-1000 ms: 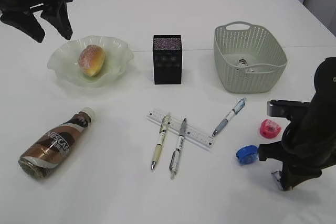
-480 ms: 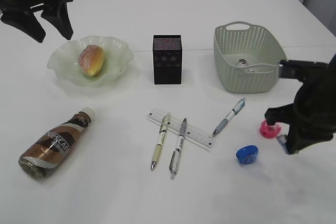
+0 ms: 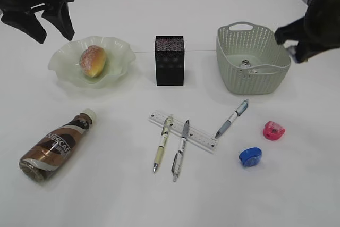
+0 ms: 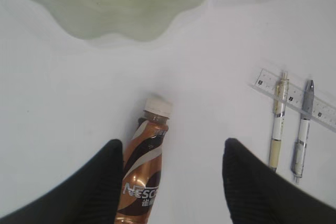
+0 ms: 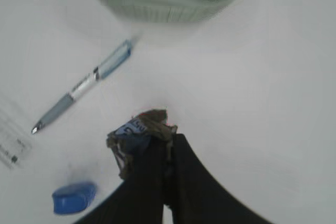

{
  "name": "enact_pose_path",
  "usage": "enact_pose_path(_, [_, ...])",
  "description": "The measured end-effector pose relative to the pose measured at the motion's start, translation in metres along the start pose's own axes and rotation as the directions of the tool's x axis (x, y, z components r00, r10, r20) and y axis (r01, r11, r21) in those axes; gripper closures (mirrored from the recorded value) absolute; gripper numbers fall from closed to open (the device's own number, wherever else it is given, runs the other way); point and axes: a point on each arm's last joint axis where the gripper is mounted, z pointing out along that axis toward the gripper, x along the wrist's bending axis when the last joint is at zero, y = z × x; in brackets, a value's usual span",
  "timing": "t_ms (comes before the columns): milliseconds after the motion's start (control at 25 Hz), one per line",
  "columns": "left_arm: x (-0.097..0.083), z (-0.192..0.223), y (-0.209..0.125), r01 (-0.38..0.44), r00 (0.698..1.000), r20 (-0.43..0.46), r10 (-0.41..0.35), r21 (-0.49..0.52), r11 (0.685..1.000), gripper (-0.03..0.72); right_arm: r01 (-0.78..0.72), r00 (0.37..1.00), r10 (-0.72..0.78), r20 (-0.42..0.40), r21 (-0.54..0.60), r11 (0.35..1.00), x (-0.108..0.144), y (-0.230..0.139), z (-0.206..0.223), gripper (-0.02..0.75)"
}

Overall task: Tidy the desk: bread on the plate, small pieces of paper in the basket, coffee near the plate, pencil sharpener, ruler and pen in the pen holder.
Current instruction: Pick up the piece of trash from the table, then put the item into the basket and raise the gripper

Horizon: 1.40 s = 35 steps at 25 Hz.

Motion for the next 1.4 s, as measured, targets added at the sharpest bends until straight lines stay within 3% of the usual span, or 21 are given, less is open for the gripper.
enact_pose_path(200, [-0.002, 0.000, 0.000, 0.008, 1.000, 0.022, -0.008, 0.004, 1.000, 0.255, -0.034, 0.999, 0.037, 0.022, -0.145, 0.989, -0.005, 0.044, -0.009, 0.725])
enact_pose_path(480, [-0.003, 0.000, -0.001, 0.013, 0.999, 0.038, -0.013, 0.006, 1.000, 0.255, -0.039, 0.999, 0.044, 0.017, -0.222, 0.974, -0.002, 0.085, 0.015, 0.725])
enact_pose_path(640, [-0.003, 0.000, -0.001, 0.013, 0.999, 0.038, -0.013, 0.006, 1.000, 0.255, -0.054, 0.998, 0.060, 0.018, -0.220, 0.974, -0.002, 0.098, 0.043, 0.725])
enact_pose_path(1000, [-0.003, 0.000, -0.001, 0.013, 0.999, 0.038, -0.013, 0.006, 1.000, 0.255, -0.183, 0.982, 0.189, 0.014, -0.172, 0.968, -0.036, 0.109, 0.103, 0.725])
enact_pose_path(1400, [-0.003, 0.000, -0.001, 0.013, 0.999, 0.038, -0.013, 0.006, 1.000, 0.255, -0.206, 0.978, 0.206, -0.009, -0.112, 0.972, -0.030, 0.101, 0.147, 0.725])
